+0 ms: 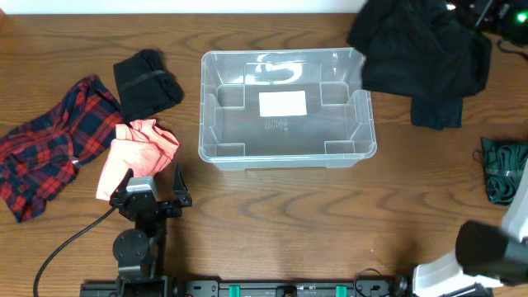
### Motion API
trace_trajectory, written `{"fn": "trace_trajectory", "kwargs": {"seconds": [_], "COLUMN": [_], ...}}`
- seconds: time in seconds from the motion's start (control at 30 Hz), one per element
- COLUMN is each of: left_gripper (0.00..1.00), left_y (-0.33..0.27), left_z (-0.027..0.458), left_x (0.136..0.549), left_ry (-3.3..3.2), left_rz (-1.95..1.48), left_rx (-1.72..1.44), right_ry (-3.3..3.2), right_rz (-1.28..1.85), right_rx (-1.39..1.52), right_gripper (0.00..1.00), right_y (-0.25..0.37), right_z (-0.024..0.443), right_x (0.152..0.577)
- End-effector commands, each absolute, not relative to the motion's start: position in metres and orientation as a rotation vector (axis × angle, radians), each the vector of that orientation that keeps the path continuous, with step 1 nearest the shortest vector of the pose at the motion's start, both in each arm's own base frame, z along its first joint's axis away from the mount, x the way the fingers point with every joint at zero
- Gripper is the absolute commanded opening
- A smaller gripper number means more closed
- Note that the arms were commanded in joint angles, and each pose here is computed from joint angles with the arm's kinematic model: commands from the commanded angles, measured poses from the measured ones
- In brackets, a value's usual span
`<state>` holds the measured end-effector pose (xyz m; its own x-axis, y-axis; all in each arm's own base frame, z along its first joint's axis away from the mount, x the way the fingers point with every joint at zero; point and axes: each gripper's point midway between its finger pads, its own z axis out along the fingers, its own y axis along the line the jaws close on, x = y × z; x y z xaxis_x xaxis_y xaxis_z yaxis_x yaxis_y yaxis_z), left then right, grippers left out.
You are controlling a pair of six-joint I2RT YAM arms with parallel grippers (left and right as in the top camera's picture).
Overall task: Pack container
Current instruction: 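Lift the black clothes with the right gripper and carry over the bin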
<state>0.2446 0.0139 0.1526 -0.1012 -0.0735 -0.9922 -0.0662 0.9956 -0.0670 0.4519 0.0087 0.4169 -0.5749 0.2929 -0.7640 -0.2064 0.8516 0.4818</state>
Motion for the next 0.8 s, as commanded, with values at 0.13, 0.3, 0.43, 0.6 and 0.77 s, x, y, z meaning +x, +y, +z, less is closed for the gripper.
{"fn": "trace_trajectory", "kwargs": {"seconds": [0.13, 0.3, 0.43, 0.6, 0.77], "left_gripper": [0.98, 0.98, 0.98, 0.98, 0.98], "left_y": [0.015, 0.015, 0.015, 0.015, 0.015], "left_z": [0.137, 0.137, 0.137, 0.137, 0.137], "left_x": [0.244, 0.244, 0.244, 0.244, 0.244], "left_ry": [1.721, 1.721, 1.721, 1.721, 1.721], "left_rz": [0.006, 0.006, 0.006, 0.006, 0.006], "left_rx": [-0.106, -0.106, -0.106, -0.106, -0.106], "right_ry": [2.141, 2.244, 2.268, 2.315, 2.383], "right_rz": [0.697, 0.705, 0.773, 0.794, 0.81], "right_rx": [-0.038, -0.045, -0.062, 0.012, 0.021], "right_gripper": [0.01, 0.01, 0.01, 0.01, 0.01], "right_y": [0.089, 0.134, 0.172, 0.199, 0.224], "right_z": [0.408, 0.372, 0.355, 0.332, 0.309], "right_x": [0.449, 0.458, 0.467, 0.478, 0.475]}}
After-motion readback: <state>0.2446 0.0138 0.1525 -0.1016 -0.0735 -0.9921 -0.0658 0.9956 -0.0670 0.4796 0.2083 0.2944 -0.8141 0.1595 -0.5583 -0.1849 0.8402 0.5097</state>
